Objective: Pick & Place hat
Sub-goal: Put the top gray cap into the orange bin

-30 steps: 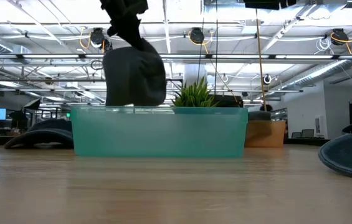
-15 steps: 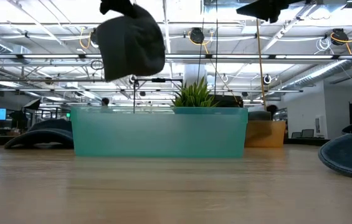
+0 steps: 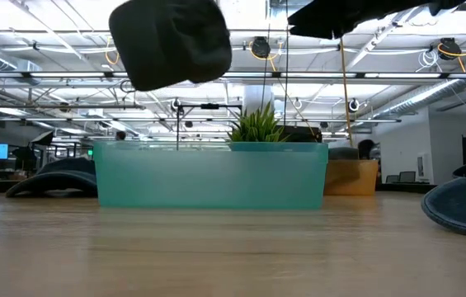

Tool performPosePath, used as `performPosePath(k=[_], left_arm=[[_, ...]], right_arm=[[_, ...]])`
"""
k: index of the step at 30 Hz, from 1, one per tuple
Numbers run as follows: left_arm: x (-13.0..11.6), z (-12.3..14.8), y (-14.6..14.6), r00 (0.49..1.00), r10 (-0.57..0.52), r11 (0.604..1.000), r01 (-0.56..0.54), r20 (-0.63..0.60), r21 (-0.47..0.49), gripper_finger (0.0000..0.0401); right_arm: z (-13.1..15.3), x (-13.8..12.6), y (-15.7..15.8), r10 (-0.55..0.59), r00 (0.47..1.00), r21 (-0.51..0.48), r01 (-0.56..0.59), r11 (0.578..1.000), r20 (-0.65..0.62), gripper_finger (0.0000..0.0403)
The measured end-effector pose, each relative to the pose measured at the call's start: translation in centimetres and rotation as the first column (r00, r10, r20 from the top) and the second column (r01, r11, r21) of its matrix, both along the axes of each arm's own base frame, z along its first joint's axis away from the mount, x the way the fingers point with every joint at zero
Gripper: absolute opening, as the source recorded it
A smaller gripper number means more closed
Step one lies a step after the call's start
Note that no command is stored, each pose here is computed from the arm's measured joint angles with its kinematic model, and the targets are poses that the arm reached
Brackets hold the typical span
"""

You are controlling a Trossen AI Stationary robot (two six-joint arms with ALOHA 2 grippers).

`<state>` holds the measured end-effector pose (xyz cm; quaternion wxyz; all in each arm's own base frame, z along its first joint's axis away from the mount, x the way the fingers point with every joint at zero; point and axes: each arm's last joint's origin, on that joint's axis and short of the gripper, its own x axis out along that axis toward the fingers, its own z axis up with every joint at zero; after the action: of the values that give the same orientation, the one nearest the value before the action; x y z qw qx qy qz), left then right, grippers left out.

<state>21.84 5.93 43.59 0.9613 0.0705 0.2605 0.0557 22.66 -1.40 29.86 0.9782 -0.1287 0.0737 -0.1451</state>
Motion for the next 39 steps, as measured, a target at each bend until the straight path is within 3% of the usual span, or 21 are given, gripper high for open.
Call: performPosePath(k=[4, 15, 24, 30, 39], left_arm=[[0.0, 0.3, -0.6, 0.991, -0.128, 0.992, 0.127, 0.028, 0.024, 0.0009], [-4.0, 2.7, 0.2, 0.956, -0.209, 0.974, 0.186, 0.207, 0.126, 0.0009], [-6.7, -0.4, 0.1, 0.904, -0.255, 0.965, 0.214, 0.343, 0.153, 0.0009], [-7.8, -2.5, -0.8, 0.796, -0.379, 0.925, 0.347, 0.472, 0.158, 0.0009], [-8.0, -4.0, -1.4, 0.621, -0.484, 0.859, 0.471, 0.617, 0.201, 0.0009]], right_arm=[[-0.4, 0.5, 0.0, 0.026, 1.000, 0.006, -0.026, 1.000, -0.012, 0.0338], [-0.8, 0.9, 0.3, 0.091, 0.996, 0.107, -0.091, 0.990, 0.003, 0.0338], [0.2, 1.9, 0.2, 0.085, 0.980, 0.130, -0.110, 0.985, 0.182, 0.0338], [-1.0, 3.6, -0.6, 0.250, 0.950, 0.166, -0.282, 0.945, 0.187, 0.0338], [-3.3, 6.1, -2.2, 0.316, 0.927, 0.121, -0.344, 0.931, 0.202, 0.0338]])
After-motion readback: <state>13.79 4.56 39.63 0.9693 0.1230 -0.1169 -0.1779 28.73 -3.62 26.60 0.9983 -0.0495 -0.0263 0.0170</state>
